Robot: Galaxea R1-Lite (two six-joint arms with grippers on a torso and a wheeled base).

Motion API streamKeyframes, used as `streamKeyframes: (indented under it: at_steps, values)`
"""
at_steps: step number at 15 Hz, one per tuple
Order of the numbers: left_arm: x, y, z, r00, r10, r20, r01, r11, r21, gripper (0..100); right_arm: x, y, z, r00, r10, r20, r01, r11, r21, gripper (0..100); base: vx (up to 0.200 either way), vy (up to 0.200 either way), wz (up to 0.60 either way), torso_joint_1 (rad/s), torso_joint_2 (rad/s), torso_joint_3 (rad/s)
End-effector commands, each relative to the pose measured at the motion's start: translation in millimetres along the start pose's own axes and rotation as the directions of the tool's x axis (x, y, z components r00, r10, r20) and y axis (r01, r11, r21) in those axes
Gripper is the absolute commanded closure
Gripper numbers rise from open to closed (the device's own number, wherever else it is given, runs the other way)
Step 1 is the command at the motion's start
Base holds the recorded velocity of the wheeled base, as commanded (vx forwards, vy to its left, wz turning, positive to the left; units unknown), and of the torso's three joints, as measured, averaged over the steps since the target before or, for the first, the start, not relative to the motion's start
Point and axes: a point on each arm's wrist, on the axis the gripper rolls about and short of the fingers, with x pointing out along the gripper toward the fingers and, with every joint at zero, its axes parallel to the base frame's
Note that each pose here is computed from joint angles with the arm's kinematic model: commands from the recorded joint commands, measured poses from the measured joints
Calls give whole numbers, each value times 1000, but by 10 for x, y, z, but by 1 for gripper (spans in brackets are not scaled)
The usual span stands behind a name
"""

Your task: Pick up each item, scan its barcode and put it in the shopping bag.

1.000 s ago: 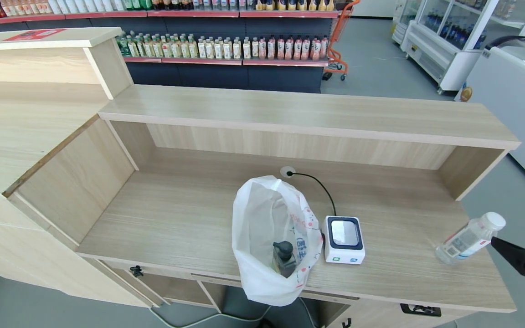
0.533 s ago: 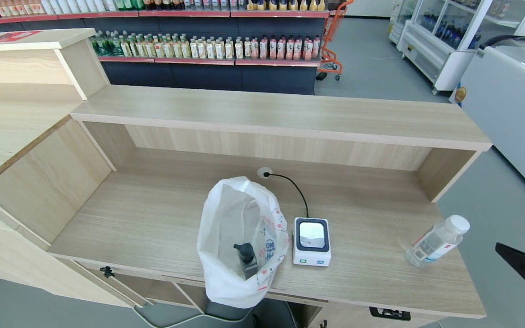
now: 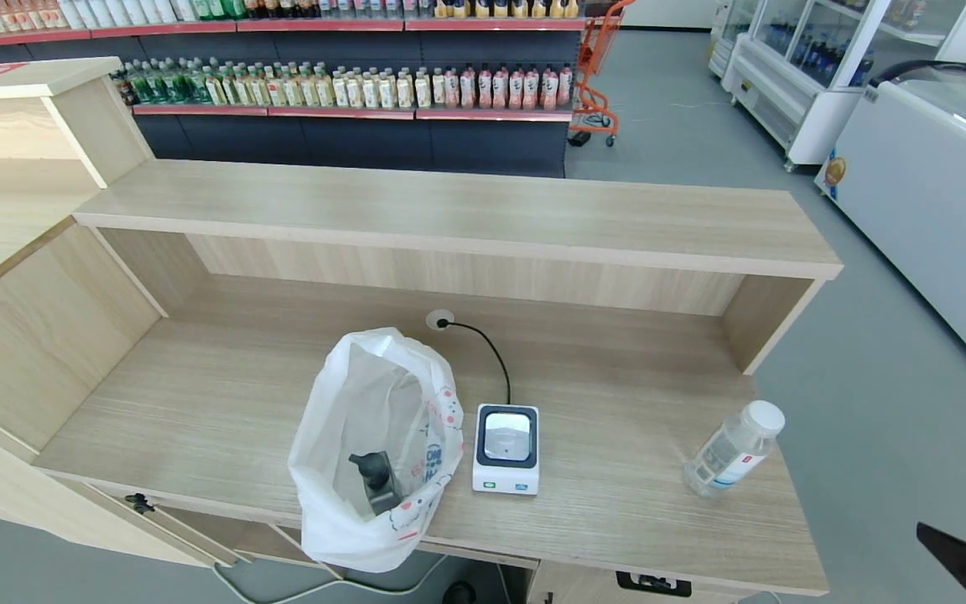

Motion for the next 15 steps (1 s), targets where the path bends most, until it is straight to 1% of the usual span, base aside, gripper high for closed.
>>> streamKeyframes:
  at_steps: [1, 3, 6, 7, 9, 10, 11, 13, 14, 15]
  values:
    - [0, 0, -2, 1000, 0, 0, 0, 1000, -1, 100, -63, -20, -70, 1000, 1, -11, -1, 1000, -4, 0, 0, 0, 0, 0, 0, 0]
    - [0, 0, -2, 1000, 0, 0, 0, 1000, -1, 100, -71, -25, -127, 999, -4, -51, 3, 1000, -14, 0, 0, 0, 0, 0, 0, 0]
    - [-1, 0, 3, 1000, 0, 1, 0, 1000, 0, 100, -50, -30, -180, 993, -54, -103, 51, 998, -37, 0, 0, 0, 0, 0, 0, 0]
    - [0, 0, -2, 1000, 0, 0, 0, 1000, -1, 100, -17, -27, -217, 983, -89, -162, 80, 995, -64, 0, 0, 0, 0, 0, 0, 0]
    - [0, 0, -2, 1000, 0, 0, 0, 1000, -1, 100, 47, 10, -260, 975, -83, -207, 64, 993, -95, 0, 0, 0, 0, 0, 0, 0]
    - [0, 0, -2, 1000, 0, 0, 0, 1000, -1, 100, 82, 25, -254, 972, -72, -223, 54, 995, -88, 0, 0, 0, 0, 0, 0, 0]
    - [1, 0, -1, 1000, 0, -2, 0, 1000, -1, 100, 120, 46, -236, 973, -47, -227, 33, 997, -65, 0, 0, 0, 0, 0, 0, 0]
    - [0, 0, 3, 1000, 0, 0, 0, 1000, -1, 100, 238, 113, -146, 976, 51, -210, -58, 998, -26, 0, 0, 0, 0, 0, 0, 0]
    - [1, 0, -1, 1000, 0, -2, 0, 1000, -1, 100, 304, 144, -103, 977, 63, -203, -68, 997, -20, 0, 0, 0, 0, 0, 0, 0]
    - [0, 0, -2, 1000, 0, 0, 0, 1000, -1, 100, 412, 201, -5, 986, 83, -147, -85, 996, -5, 0, 0, 0, 0, 0, 0, 0]
